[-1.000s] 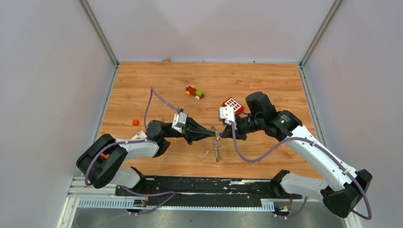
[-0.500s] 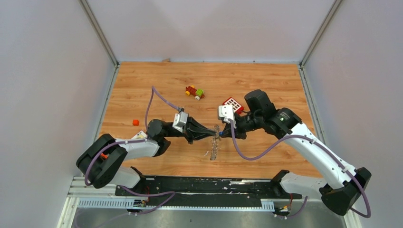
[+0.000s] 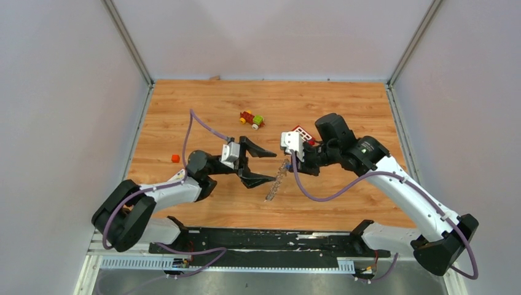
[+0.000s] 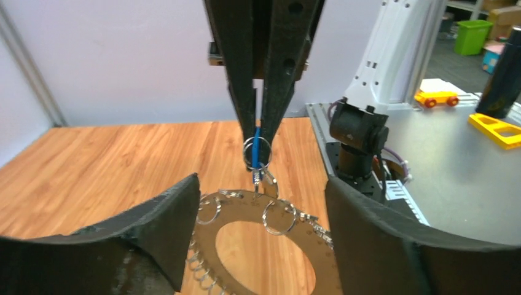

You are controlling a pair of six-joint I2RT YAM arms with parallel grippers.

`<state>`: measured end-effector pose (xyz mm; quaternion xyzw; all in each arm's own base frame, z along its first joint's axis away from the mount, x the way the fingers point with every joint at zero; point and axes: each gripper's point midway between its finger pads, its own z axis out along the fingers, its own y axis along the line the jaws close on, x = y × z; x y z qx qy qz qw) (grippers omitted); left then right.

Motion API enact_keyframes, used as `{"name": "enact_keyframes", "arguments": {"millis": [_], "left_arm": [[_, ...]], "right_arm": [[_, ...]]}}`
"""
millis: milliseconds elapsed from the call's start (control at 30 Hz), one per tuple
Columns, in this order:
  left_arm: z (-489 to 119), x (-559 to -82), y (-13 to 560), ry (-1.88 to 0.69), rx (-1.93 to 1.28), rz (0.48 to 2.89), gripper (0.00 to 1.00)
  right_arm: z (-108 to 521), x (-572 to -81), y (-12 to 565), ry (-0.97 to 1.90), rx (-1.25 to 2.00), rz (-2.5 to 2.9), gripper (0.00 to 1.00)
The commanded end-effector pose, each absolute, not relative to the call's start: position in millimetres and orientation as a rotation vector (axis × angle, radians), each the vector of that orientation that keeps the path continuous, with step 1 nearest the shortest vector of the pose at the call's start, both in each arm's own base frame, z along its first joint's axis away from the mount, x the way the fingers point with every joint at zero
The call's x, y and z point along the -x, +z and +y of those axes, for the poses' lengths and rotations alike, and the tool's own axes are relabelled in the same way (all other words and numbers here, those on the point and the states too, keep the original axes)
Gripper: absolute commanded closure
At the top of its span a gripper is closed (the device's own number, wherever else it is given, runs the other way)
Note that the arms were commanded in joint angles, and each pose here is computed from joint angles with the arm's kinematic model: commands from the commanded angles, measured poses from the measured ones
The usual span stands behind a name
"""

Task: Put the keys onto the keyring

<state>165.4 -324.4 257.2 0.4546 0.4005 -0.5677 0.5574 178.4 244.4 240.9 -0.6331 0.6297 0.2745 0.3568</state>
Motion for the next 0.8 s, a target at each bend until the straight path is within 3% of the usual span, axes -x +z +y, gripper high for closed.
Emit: {"name": "enact_keyframes", "arguments": {"millis": [0, 433, 767], "left_arm": [[-306.5, -190.9, 285.1, -1.175, -1.037, 0.904, 0.14], [-232.1, -292.0, 280.5, -0.628, -0.8, 1.368, 0.05], [-230.1, -292.3, 280.0, -0.629, -0.782, 1.385, 0.04]], "right_arm": [[229.2, -200.5, 250.7, 0.531, 1.596, 1.685, 1.0], [258.7, -236.7, 220.5, 0.564, 1.608, 1.819, 1.0], [166.8, -260.8, 124.8, 0.236, 1.69, 2.16, 1.0]]}}
